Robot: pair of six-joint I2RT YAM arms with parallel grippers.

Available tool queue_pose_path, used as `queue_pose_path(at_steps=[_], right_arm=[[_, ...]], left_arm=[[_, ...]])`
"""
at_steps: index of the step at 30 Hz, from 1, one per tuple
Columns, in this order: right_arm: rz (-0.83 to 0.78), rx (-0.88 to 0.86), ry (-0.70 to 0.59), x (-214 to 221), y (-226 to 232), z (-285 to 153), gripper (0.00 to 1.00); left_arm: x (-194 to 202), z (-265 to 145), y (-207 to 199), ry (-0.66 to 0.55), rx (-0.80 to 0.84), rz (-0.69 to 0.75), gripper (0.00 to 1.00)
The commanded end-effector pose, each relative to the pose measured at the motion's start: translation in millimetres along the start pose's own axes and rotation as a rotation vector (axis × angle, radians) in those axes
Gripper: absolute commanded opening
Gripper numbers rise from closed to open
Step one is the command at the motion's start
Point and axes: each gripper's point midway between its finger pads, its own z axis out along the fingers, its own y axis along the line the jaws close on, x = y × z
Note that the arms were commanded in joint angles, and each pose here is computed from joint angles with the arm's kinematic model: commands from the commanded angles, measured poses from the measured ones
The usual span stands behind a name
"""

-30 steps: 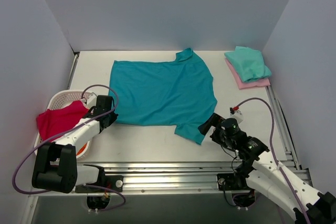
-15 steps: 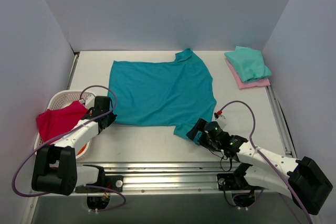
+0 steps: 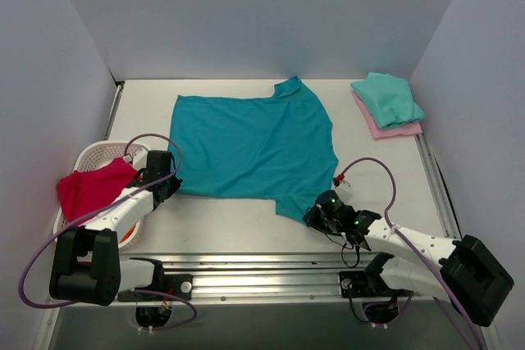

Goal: Fold and stack the t-shirts
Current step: Grap the side of the flattened tshirt closest away from the robot with both arms

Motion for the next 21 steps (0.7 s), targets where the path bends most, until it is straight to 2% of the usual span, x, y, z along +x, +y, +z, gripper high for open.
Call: queue_pose_path(at_steps=[1,3,11,21], right_arm=[[-0.017,0.056,-0.038,-6.7,-12.9,-9.3,0.03],[-0.027,0.081,-0.043,-8.5,-18.0,-13.7,0.00],[-0.070,0.074,-0.138,-39.7,-0.3,-36.5,0.00],[-0.150,0.047,-0.217,-76.3,45.7,-43.9,0.00]], left_arm=[[-9.6,-2.5,-6.1,-0.031,0.033,-0.013,0.14],[-10.6,-3.7,-7.1,-0.033,0.038,-0.015,0.14],[-15.8,-16.7,-15.9,-0.028,0.081,-0.014,0.11],[-24.2,-30.2,-32.4,-0.022,0.144,-0.027,0.12]])
